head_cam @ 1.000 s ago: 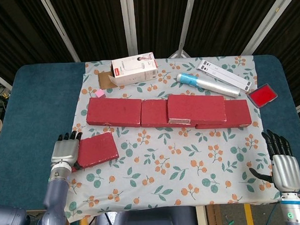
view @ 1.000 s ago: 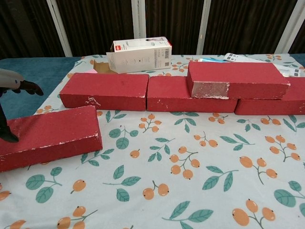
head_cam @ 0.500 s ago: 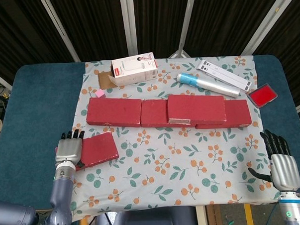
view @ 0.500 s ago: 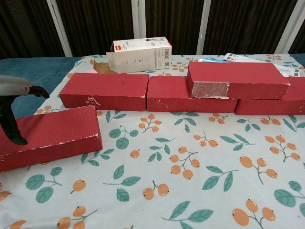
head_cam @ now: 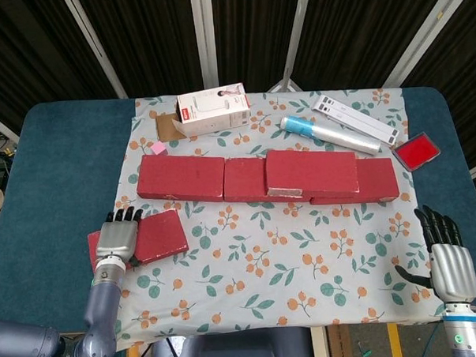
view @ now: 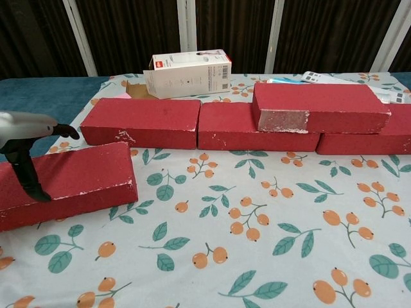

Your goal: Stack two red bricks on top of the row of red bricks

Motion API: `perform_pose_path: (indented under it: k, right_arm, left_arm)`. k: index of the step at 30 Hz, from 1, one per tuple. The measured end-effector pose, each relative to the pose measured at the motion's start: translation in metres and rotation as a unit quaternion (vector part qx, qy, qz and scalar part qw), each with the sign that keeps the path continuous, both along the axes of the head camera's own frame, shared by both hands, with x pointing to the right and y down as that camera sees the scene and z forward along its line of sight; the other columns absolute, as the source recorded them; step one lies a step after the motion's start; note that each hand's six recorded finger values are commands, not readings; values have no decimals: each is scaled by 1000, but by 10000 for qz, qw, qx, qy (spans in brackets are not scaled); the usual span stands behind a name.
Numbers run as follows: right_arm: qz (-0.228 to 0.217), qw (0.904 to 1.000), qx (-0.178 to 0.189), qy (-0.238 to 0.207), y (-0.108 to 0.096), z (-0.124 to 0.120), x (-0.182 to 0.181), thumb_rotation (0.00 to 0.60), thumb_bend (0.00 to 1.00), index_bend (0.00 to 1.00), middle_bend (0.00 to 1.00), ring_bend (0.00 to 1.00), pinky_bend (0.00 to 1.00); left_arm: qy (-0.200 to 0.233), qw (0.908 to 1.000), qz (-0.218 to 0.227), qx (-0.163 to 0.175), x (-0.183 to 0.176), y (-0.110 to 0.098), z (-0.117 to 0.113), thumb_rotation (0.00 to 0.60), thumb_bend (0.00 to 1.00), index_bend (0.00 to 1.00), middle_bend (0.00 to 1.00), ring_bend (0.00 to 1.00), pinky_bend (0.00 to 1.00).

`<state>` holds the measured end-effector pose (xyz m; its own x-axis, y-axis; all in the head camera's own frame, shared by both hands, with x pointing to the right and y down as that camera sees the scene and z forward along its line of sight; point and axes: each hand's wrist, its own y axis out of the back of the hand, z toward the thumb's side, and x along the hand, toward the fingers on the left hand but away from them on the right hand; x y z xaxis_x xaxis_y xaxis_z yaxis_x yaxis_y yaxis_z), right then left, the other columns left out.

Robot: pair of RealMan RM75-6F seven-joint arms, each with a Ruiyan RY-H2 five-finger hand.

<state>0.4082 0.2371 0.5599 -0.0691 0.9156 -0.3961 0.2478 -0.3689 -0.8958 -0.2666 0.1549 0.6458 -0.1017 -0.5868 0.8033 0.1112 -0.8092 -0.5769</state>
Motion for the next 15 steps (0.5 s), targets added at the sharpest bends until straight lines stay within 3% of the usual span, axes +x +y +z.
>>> perform_pose_path:
  k: [15]
  right_arm:
    - [52, 10000, -15, 16, -1, -1, 2, 600, 20, 0, 0, 0, 0]
  left_arm:
    - [69, 9999, 122, 18, 10, 1, 0, 600, 0, 0, 0, 0, 3]
